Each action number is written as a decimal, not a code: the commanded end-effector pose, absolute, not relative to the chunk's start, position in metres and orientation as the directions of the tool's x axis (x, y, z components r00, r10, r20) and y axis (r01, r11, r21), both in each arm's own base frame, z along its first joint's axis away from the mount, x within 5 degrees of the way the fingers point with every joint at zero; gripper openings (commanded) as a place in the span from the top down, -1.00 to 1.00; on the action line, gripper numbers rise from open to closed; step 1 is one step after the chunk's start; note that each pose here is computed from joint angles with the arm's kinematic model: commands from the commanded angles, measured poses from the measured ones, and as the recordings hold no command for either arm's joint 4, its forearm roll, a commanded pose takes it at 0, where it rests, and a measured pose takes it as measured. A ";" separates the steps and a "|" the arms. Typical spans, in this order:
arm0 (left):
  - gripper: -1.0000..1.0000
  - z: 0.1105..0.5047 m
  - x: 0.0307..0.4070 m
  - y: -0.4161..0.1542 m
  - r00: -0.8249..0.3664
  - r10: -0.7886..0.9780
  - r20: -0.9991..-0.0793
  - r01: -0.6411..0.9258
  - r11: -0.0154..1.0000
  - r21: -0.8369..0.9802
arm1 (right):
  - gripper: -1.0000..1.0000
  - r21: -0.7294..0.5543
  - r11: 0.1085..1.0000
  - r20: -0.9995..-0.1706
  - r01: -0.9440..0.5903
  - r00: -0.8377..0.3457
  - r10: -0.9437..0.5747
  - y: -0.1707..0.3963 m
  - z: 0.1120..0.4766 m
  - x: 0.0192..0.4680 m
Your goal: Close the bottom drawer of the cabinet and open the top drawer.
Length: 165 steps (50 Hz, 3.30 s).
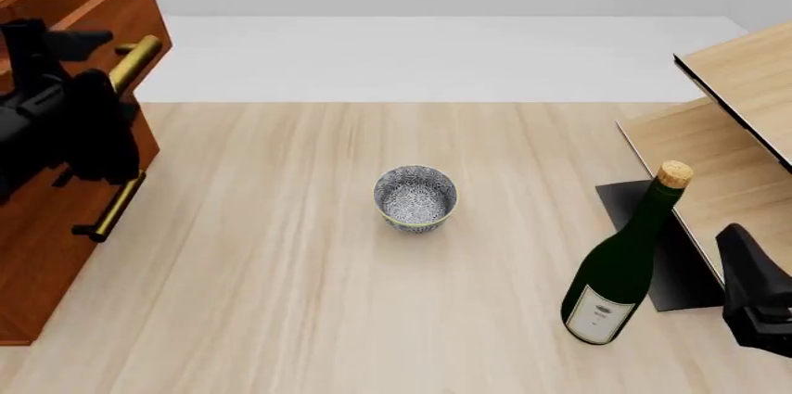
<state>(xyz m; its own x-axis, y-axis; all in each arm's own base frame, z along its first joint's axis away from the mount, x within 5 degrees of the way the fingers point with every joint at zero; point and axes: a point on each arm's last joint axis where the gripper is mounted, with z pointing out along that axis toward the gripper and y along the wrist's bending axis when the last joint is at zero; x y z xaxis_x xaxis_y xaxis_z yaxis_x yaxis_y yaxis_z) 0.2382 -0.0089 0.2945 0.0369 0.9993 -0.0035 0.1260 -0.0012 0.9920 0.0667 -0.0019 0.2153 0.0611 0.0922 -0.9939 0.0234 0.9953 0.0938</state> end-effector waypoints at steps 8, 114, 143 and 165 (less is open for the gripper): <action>-1.00 0.291 0.233 -0.011 0.047 0.999 -0.015 0.137 0.009 0.990 | -1.00 0.097 0.995 -0.994 0.022 0.060 0.096 -0.002 0.215 0.067; -1.00 0.488 0.253 -0.079 0.118 0.770 -0.626 0.323 0.567 0.758 | -1.00 0.139 0.990 -0.989 0.032 0.052 0.137 -0.003 0.216 0.072; -1.00 0.567 0.254 -0.061 -0.263 0.365 -0.893 0.327 0.905 0.274 | -1.00 0.126 0.992 -0.991 0.028 0.056 0.124 -0.002 0.216 0.070; -1.00 0.544 0.215 -0.005 -0.415 0.209 -0.886 0.108 0.978 0.180 | -1.00 0.107 0.994 -0.992 0.018 0.061 0.106 -0.002 0.216 0.065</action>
<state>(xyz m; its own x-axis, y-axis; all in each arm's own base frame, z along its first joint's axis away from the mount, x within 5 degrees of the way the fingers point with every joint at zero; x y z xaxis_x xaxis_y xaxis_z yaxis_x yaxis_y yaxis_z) 0.2293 -0.0225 0.5560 -0.3495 0.3029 -0.8866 0.1982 0.9488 0.2460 0.0673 -0.0020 0.2162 0.0592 0.1132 -0.9918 0.0228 0.9931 0.1148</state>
